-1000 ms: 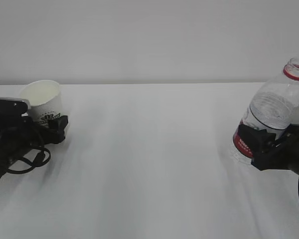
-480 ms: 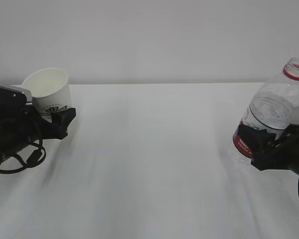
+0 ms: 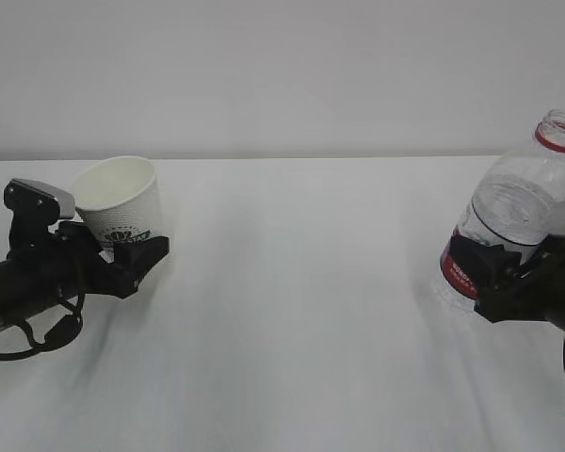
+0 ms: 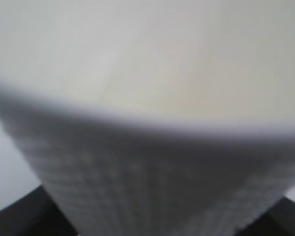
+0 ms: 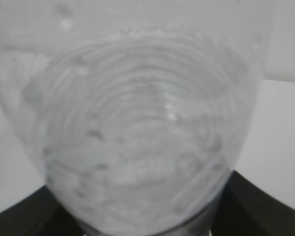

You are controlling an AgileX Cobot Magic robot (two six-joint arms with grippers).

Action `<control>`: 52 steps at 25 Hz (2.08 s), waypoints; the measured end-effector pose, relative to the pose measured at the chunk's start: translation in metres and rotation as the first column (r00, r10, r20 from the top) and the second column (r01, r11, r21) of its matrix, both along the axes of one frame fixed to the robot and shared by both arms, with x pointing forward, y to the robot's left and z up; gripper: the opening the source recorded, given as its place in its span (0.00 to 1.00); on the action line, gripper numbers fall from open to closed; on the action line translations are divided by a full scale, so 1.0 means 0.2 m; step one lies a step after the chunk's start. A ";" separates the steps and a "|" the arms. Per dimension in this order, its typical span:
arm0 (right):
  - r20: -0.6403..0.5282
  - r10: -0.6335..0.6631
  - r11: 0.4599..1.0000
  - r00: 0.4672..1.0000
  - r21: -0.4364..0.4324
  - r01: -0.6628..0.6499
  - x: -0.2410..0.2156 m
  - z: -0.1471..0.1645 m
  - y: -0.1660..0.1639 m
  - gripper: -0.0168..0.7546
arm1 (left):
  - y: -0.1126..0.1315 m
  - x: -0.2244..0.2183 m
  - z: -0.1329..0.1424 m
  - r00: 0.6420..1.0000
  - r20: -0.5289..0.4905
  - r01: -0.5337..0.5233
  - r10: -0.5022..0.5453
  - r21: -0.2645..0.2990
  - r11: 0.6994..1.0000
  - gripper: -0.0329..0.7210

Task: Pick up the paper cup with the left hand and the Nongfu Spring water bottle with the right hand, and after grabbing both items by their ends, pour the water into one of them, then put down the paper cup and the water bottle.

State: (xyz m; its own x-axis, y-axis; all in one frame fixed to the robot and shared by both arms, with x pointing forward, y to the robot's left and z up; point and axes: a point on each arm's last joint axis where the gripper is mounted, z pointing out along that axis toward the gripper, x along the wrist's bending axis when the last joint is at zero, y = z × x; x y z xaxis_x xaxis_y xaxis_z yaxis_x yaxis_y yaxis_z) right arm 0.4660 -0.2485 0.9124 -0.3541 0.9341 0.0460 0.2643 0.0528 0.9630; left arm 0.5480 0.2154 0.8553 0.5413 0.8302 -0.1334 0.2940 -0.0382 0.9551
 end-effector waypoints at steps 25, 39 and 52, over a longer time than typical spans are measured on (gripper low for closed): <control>-0.009 0.072 0.997 0.997 -0.022 -0.072 -0.01 -0.01 0.03 0.65 | -0.22 -0.15 0.07 0.906 0.016 0.423 -0.424 0.024 0.906 0.79; -0.029 0.138 0.989 0.990 -0.049 -0.139 -0.02 -0.02 0.05 0.65 | -0.48 -0.30 0.07 0.803 0.016 0.595 -0.596 0.025 0.803 0.79; -0.057 0.247 0.964 0.967 -0.092 -0.251 0.07 0.01 0.10 0.65 | -0.62 -0.42 0.07 0.725 0.016 0.688 -0.688 0.025 0.726 0.79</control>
